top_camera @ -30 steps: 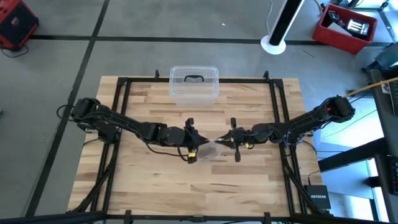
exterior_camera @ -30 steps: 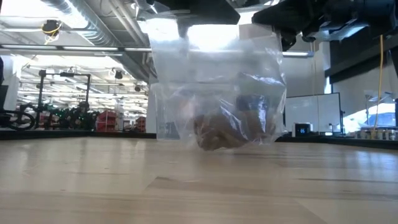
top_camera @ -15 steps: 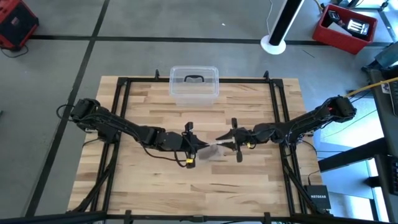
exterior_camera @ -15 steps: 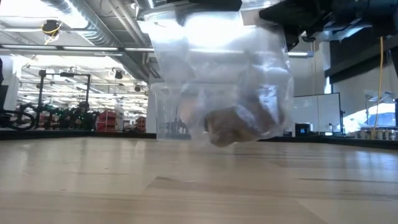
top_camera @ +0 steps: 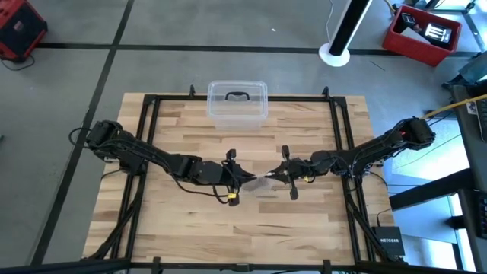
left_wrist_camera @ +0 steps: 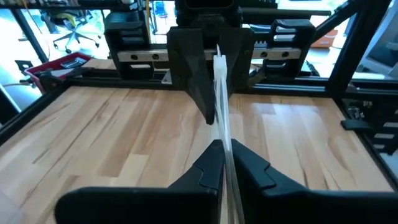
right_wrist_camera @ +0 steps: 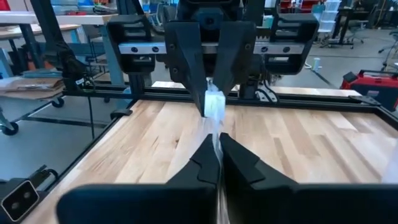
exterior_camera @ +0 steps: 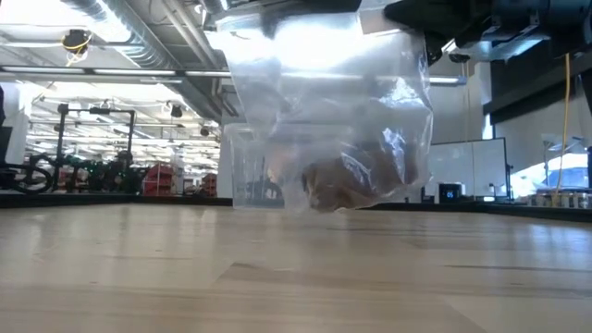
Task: Roll bandage
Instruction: Close the transparent zip bag
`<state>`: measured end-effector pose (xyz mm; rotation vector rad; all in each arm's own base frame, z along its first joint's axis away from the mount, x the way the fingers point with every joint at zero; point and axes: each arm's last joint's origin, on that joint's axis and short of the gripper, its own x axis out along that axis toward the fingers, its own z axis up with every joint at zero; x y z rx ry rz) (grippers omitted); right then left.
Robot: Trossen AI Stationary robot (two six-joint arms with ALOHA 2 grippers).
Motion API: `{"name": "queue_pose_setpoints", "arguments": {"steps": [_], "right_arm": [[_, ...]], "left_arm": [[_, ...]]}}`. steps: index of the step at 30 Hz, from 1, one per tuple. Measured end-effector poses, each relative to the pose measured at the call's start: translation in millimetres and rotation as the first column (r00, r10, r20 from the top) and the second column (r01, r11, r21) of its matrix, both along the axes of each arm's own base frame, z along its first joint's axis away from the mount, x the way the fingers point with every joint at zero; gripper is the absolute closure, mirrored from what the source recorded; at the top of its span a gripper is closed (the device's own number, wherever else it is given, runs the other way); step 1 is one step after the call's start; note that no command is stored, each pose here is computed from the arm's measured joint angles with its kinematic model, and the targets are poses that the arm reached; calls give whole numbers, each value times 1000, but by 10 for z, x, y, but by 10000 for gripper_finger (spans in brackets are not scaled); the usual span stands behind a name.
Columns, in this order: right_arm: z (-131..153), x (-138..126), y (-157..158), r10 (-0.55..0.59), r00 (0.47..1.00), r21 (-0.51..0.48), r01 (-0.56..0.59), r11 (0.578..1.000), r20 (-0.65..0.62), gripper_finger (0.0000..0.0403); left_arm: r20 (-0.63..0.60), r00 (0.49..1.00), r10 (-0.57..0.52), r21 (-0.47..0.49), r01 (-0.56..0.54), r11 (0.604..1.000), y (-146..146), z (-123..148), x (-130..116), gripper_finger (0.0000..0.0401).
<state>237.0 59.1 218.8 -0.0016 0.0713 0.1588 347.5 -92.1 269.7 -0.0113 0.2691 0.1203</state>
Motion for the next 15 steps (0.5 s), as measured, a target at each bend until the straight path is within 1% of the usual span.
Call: {"name": "queue_pose_setpoints", "arguments": {"steps": [4, 11, 13, 15], "right_arm": [[-6, 0, -2, -7, 1000, 7, 8, 1000, -7, 397], [-13, 2, -11, -37, 999, 30, 38, 999, -17, 398], [-13, 2, -15, -48, 999, 31, 48, 998, -17, 400], [-13, 4, -15, -50, 999, 31, 51, 998, -15, 400]], "left_arm": [[13, 1000, 8, -20, -8, 1000, 10, 52, 0, 367], [80, 997, -8, 5, 8, 1000, -20, 312, 56, 299], [90, 996, 3, 7, -4, 1000, 14, 342, 110, 288], [82, 996, 22, 6, -23, 1000, 57, 287, 201, 281]]}}
